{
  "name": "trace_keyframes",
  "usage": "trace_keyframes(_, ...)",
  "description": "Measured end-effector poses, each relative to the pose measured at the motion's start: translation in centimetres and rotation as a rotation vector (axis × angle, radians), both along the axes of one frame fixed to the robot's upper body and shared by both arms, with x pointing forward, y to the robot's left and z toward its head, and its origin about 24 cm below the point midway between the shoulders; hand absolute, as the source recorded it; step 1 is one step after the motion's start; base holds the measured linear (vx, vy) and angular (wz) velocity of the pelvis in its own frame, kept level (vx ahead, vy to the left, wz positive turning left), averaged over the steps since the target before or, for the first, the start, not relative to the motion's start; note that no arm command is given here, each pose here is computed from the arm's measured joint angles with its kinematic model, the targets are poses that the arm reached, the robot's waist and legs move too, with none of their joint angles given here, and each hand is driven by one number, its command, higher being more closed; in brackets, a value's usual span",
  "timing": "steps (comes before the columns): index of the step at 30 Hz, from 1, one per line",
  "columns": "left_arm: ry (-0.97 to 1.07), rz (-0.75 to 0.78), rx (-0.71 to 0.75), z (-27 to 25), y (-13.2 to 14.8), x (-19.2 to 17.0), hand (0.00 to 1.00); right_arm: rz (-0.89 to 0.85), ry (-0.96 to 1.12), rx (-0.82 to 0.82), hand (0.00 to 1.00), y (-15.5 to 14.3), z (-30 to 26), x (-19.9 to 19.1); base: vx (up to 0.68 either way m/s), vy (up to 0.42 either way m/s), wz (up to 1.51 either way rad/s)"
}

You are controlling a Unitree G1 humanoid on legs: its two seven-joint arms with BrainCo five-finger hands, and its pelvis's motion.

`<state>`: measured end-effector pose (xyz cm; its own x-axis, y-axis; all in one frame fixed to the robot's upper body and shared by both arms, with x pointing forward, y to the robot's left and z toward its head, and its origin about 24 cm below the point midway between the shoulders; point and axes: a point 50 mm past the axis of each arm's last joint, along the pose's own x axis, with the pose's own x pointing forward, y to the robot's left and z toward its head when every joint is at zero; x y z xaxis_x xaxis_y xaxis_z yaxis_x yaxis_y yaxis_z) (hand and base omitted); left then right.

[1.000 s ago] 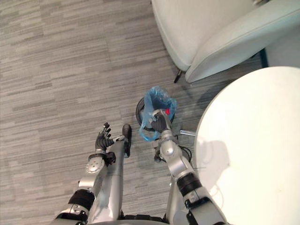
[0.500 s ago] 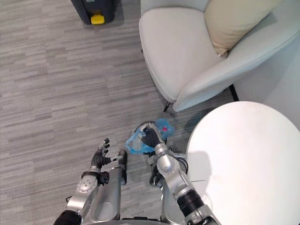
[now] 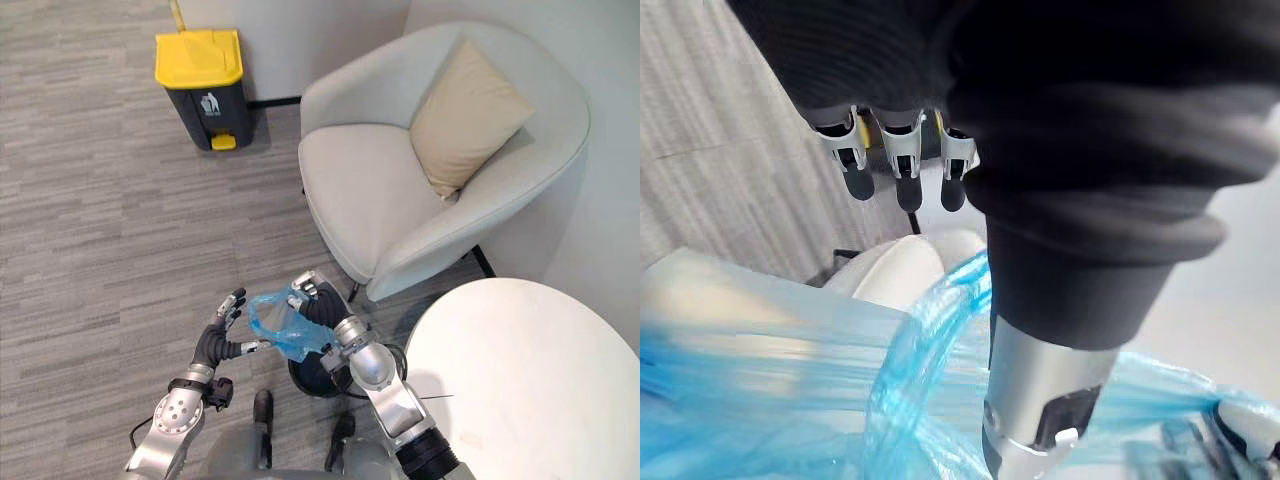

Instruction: Gather rubbish on tea table into small bin, then transfer packed bag to large trash can.

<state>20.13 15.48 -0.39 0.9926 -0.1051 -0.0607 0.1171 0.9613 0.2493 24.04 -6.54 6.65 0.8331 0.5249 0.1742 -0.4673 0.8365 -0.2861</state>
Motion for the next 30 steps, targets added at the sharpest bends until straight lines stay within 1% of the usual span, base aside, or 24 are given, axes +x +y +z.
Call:
trace_keyframes(6,-0.125,-0.054,0.144,1.9,-0.8,0.3,0.0,0.061,-0.023,0.041,1.0,0.6,1.1,-0.1,0.01,0.024,-0.09)
trace_keyframes(15,-0.261,-0.046,0.218,4.1,-1.3,0.5,0.0,0.114,-0.042,0.016,1.0,1.3,1.3,-0.1,-0.04,0.028,-0.05)
trace_keyframes(19,-0.273,-0.042,0.231,4.3,-1.3,0.5,0.0,0.105,-0.023,-0.036,1.0,1.3,0.4,0.2,-0.04,0.035,-0.01)
trace_keyframes(26,-0.273,-0.048,0.196,4.5,-1.6,0.6,0.0,0.113,-0.016,-0.029,1.0,1.7,0.3,0.4,-0.01,0.005,0.0)
trace_keyframes(29,-0.261,-0.12,0.137,4.5,-2.9,0.9,0.0,0.124,-0.024,-0.025,1.0,1.9,0.6,0.5,0.0,0.0,0.0)
trace_keyframes(30,-0.222,-0.177,0.12,3.7,-3.9,1.1,0.0,0.139,-0.024,-0.023,1.0,2.0,0.7,0.5,0.0,0.0,0.0)
